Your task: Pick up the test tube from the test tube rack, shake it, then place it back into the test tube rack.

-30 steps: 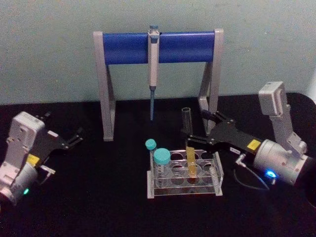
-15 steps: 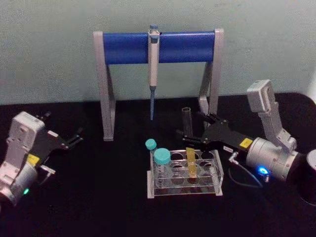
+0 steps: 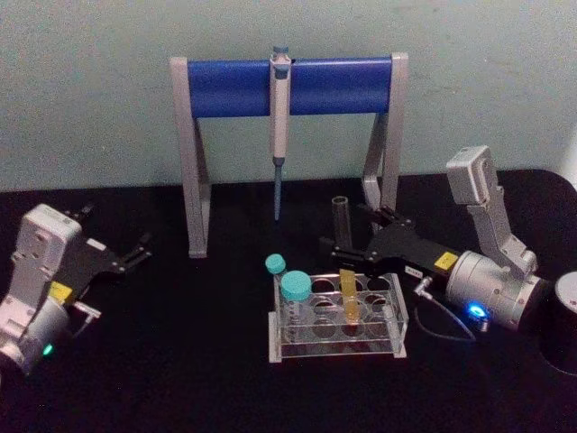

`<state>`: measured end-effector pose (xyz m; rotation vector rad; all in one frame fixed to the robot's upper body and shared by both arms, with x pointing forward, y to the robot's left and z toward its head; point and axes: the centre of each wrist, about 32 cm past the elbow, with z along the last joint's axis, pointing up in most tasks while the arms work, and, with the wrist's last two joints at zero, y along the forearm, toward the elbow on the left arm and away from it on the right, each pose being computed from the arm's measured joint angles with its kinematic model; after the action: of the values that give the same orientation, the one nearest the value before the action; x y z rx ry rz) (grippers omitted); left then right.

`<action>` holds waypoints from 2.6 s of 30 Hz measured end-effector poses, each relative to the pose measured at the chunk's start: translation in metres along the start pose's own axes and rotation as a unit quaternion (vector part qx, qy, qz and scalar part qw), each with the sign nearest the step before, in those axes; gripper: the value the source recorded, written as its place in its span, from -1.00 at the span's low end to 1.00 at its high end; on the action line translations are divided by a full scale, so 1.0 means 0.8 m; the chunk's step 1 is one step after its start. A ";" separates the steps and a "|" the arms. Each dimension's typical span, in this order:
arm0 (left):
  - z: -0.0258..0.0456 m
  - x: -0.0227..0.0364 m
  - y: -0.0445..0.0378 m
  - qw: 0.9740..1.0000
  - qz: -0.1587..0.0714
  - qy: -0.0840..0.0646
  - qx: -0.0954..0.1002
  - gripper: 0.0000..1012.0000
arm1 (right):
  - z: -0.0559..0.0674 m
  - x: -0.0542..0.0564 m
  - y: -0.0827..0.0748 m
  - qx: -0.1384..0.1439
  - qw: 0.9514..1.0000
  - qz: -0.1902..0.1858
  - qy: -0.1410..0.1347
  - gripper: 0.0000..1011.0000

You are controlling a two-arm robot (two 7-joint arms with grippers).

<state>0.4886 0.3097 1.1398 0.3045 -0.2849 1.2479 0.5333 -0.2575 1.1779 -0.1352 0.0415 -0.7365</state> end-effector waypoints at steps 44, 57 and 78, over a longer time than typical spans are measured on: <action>0.0000 0.0000 0.000 1.000 0.000 0.000 0.000 0.98 | 0.000 0.000 0.000 0.000 1.000 0.000 0.001 -0.54; 0.0000 0.0000 0.000 1.000 0.000 0.000 0.000 0.98 | 0.000 0.000 0.000 0.000 1.000 0.000 0.000 -0.54; 0.0000 0.0000 0.000 1.000 0.000 0.000 0.000 0.98 | 0.001 0.001 -0.008 0.041 0.999 0.003 0.010 -0.54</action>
<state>0.4886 0.3097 1.1398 0.3045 -0.2851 1.2479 0.5298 -0.2631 1.1793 -0.0491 0.0307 -0.7328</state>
